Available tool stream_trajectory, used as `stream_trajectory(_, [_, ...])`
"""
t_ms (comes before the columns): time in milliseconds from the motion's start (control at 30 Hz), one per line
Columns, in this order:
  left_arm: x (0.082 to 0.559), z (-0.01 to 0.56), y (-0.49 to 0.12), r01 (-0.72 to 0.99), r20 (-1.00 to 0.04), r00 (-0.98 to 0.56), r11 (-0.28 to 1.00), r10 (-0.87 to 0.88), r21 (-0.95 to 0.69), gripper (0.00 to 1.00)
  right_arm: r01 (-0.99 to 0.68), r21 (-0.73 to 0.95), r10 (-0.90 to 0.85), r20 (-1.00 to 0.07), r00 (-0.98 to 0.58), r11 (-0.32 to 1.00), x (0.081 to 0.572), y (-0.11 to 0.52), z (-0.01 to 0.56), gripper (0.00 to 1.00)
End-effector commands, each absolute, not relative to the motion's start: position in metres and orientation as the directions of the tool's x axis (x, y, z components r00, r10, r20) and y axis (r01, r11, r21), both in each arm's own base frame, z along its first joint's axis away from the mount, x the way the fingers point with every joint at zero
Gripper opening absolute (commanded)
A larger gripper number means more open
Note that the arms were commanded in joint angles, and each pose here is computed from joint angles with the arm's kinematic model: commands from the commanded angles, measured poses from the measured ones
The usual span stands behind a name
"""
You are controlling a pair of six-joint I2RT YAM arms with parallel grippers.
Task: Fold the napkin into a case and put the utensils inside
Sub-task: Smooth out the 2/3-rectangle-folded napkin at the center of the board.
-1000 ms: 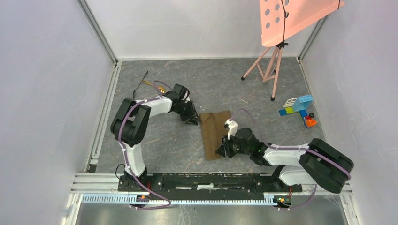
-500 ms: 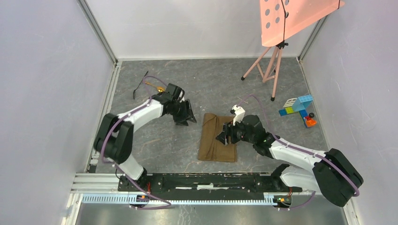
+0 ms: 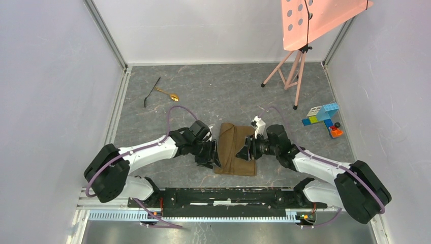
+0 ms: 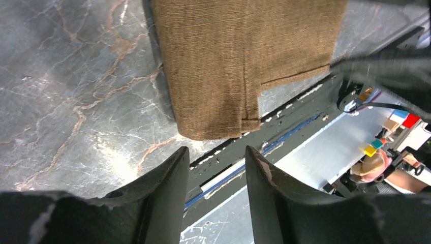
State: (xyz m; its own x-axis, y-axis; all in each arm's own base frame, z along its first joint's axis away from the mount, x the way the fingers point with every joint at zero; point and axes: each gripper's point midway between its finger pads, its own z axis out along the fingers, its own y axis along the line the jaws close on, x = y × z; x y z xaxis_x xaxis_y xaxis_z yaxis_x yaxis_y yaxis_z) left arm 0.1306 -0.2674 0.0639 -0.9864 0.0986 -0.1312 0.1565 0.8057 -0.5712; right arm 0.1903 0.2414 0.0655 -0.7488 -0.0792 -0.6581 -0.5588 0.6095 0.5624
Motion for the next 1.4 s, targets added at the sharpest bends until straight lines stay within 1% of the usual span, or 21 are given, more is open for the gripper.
stream_trajectory(0, [0.139,0.068,-0.272,0.102,-0.154,-0.988,0.801,0.012,-0.590,0.50,-0.534,0.714,-0.009,-0.595,-0.804,0.453,0.159,0.270,0.084,0.60])
stream_trajectory(67, [0.141,0.068,-0.267,0.087,-0.166,-0.986,0.809,-0.013,-0.581,0.50,-0.474,0.759,0.033,-0.543,-0.839,0.446,0.150,0.276,0.083,0.65])
stream_trajectory(100, [0.143,0.068,-0.264,0.081,-0.180,-0.983,0.819,-0.027,-0.568,0.51,-0.440,0.784,0.055,-0.512,-0.857,0.439,0.145,0.279,0.083,0.66])
stream_trajectory(167, [0.148,0.068,-0.255,0.073,-0.213,-0.976,0.842,-0.050,-0.535,0.53,-0.408,0.812,0.089,-0.484,-0.871,0.417,0.137,0.287,0.087,0.65])
stream_trajectory(200, [0.150,0.066,-0.251,0.068,-0.224,-0.973,0.853,-0.059,-0.518,0.55,-0.400,0.816,0.098,-0.478,-0.873,0.418,0.135,0.290,0.088,0.63])
stream_trajectory(267, [0.152,0.065,-0.248,0.068,-0.238,-0.969,0.858,-0.064,-0.509,0.55,-0.378,0.812,0.129,-0.475,-0.870,0.444,0.137,0.292,0.087,0.54])
stream_trajectory(400, [0.152,0.059,-0.248,0.066,-0.234,-0.970,0.852,-0.068,-0.520,0.55,-0.356,0.817,0.124,-0.453,-0.883,0.453,0.133,0.299,0.083,0.45])
stream_trajectory(500, [0.150,0.055,-0.250,0.068,-0.226,-0.972,0.843,-0.065,-0.533,0.55,-0.346,0.826,0.102,-0.431,-0.897,0.445,0.130,0.308,0.080,0.43])
stream_trajectory(700, [0.149,0.056,-0.250,0.079,-0.227,-0.972,0.829,-0.060,-0.554,0.58,-0.308,0.840,0.111,-0.394,-0.913,0.446,0.130,0.314,0.071,0.45])
stream_trajectory(833, [0.148,0.056,-0.248,0.081,-0.228,-0.972,0.826,-0.058,-0.557,0.59,-0.295,0.842,0.105,-0.378,-0.920,0.452,0.131,0.317,0.065,0.42])
stream_trajectory(900, [0.147,0.054,-0.247,0.081,-0.223,-0.973,0.826,-0.056,-0.557,0.59,-0.298,0.842,0.104,-0.381,-0.919,0.450,0.132,0.319,0.066,0.36])
stream_trajectory(933, [0.147,0.053,-0.247,0.082,-0.223,-0.973,0.825,-0.055,-0.559,0.59,-0.300,0.840,0.105,-0.385,-0.917,0.452,0.133,0.319,0.066,0.35])
stream_trajectory(1133, [0.146,0.049,-0.247,0.076,-0.211,-0.976,0.822,-0.055,-0.564,0.58,-0.312,0.820,0.100,-0.404,-0.909,0.480,0.138,0.319,0.066,0.37])
stream_trajectory(1267, [0.145,0.048,-0.247,0.080,-0.210,-0.976,0.819,-0.050,-0.568,0.56,-0.334,0.802,0.107,-0.438,-0.892,0.495,0.142,0.317,0.077,0.44])
stream_trajectory(1367, [0.144,0.046,-0.251,0.080,-0.196,-0.980,0.813,-0.043,-0.577,0.55,-0.329,0.797,0.105,-0.436,-0.894,0.507,0.141,0.315,0.075,0.45])
